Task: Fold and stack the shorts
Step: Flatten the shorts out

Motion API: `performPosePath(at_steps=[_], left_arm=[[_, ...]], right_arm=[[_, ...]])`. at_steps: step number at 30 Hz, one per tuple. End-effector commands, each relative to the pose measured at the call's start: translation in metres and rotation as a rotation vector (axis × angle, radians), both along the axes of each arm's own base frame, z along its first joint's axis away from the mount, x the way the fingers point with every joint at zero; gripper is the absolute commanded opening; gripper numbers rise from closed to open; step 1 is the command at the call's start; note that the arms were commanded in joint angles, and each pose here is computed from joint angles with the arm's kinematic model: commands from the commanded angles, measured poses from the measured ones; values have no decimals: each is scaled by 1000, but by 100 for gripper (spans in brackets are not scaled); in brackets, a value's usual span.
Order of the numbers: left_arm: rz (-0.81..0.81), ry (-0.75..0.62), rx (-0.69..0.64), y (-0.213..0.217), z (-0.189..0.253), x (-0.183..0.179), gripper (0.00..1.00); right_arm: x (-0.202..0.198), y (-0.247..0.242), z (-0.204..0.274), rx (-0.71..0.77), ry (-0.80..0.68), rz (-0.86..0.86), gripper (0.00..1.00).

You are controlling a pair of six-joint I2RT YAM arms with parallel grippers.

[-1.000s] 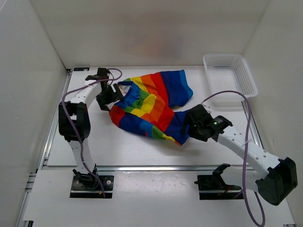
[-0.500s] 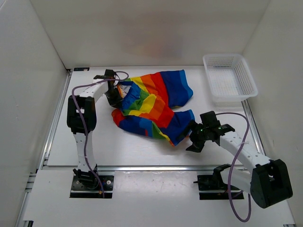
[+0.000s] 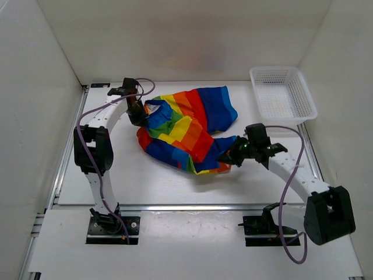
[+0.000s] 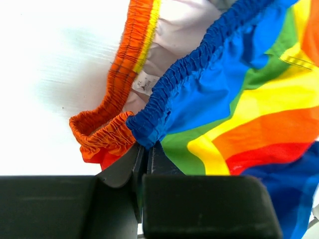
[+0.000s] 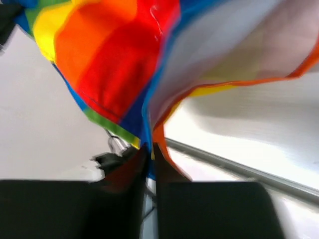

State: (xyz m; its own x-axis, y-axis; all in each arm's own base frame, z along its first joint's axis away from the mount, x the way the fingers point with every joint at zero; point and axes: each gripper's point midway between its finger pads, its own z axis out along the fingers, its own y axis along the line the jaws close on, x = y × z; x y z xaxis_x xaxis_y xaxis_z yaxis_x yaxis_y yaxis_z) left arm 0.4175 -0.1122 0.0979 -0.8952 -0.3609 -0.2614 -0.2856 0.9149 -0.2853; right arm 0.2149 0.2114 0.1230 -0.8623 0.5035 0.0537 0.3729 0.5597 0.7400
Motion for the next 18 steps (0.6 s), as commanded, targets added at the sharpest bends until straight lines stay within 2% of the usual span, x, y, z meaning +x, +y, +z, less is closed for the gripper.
performPosePath(at_steps=[1, 3, 4, 6, 7, 9, 11, 12, 14, 16, 17, 18], left_arm=[[-9, -123, -44, -7, 53, 10, 10], [-5, -142, -63, -11, 68, 16, 10], [2, -191, -75, -13, 88, 30, 10], [-18, -215, -115, -22, 105, 42, 10], [-15, -271, -137, -25, 138, 49, 10], [-17, -321, -168, -30, 164, 57, 10], [-11, -417, -206, -33, 210, 56, 10], [-12, -439, -209, -32, 220, 51, 10], [3, -486, -213, -27, 239, 34, 10], [26, -498, -184, -18, 235, 18, 10], [43, -449, -174, -12, 214, -11, 10], [82, -458, -151, -4, 204, -19, 10]], right_arm=[[46, 4, 43, 24, -145, 19, 0], [75, -7, 51, -11, -176, -11, 0], [99, -9, 84, -3, -262, -22, 0], [136, -32, 101, -41, -319, -71, 0], [148, -37, 117, -31, -352, -78, 0], [175, -52, 170, -27, -488, -107, 0], [178, -60, 193, -60, -549, -107, 0], [178, -62, 215, -80, -618, -97, 0], [164, -66, 224, -152, -688, -55, 0], [150, -72, 197, -204, -663, -31, 0], [132, -73, 195, -237, -695, -4, 0], [120, -73, 179, -256, -673, 14, 0]])
